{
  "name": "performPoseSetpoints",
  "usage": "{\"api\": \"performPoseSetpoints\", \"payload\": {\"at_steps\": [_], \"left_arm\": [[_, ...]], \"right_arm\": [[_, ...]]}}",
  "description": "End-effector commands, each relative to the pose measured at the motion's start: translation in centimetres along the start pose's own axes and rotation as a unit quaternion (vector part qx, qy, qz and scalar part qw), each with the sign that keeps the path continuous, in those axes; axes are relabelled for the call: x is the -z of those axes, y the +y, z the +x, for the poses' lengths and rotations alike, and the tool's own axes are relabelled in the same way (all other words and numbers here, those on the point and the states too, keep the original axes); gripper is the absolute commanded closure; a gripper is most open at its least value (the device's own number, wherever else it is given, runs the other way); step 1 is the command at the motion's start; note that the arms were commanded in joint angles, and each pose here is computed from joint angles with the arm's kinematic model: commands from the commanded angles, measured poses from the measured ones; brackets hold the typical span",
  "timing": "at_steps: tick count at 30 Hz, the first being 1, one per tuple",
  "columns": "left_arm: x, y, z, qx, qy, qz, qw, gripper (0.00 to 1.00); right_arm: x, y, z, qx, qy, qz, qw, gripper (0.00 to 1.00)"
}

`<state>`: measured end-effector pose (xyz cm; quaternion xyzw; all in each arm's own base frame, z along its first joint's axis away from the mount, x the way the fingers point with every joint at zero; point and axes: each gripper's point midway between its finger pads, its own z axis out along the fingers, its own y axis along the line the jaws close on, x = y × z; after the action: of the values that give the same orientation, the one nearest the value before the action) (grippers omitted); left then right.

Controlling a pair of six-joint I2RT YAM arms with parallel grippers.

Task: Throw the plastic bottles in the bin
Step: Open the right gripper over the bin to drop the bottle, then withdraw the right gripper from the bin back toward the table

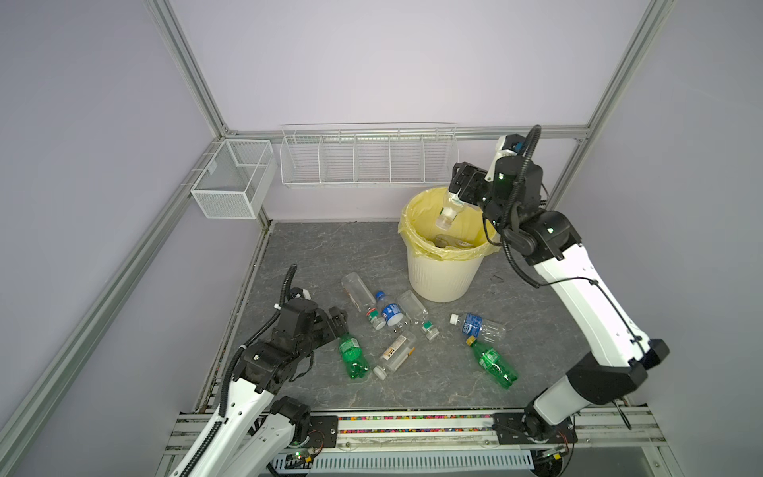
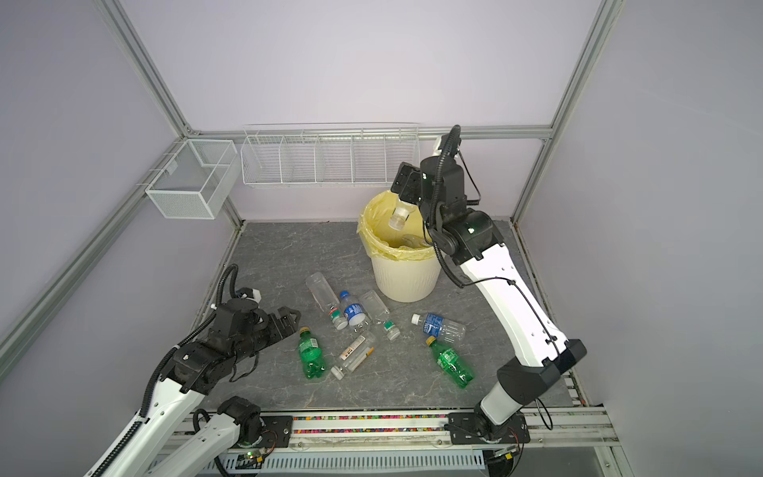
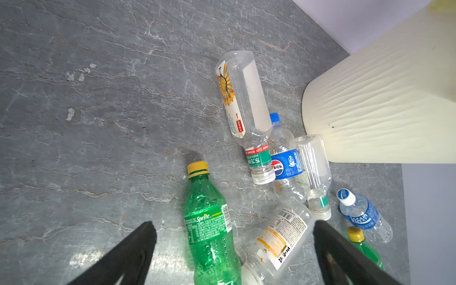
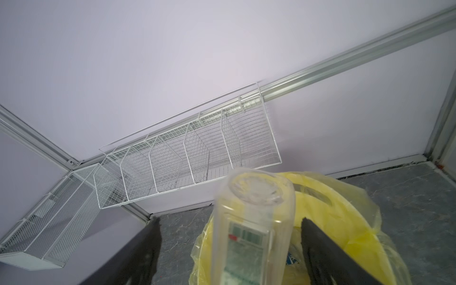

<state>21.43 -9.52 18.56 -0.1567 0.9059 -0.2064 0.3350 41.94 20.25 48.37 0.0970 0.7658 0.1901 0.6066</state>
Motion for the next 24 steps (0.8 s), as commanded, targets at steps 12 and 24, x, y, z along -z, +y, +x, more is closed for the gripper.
{"api": "performPoseSetpoints", "payload": {"at_steps": [12, 24], "left_arm": [[0.0, 1.1, -0.3, -0.006, -0.009, -0.03, 0.999, 0.01], [-0.5, 1.7, -0.1, 0.0, -0.003, -0.047, 0.999, 0.01]], "right_arm": [[8.9, -3.6, 3.9, -0.016, 0.041, -0.061, 0.997, 0.12], [12.4, -8.0, 11.5, -0.021, 0.125, -0.056, 0.99, 0.12]]}}
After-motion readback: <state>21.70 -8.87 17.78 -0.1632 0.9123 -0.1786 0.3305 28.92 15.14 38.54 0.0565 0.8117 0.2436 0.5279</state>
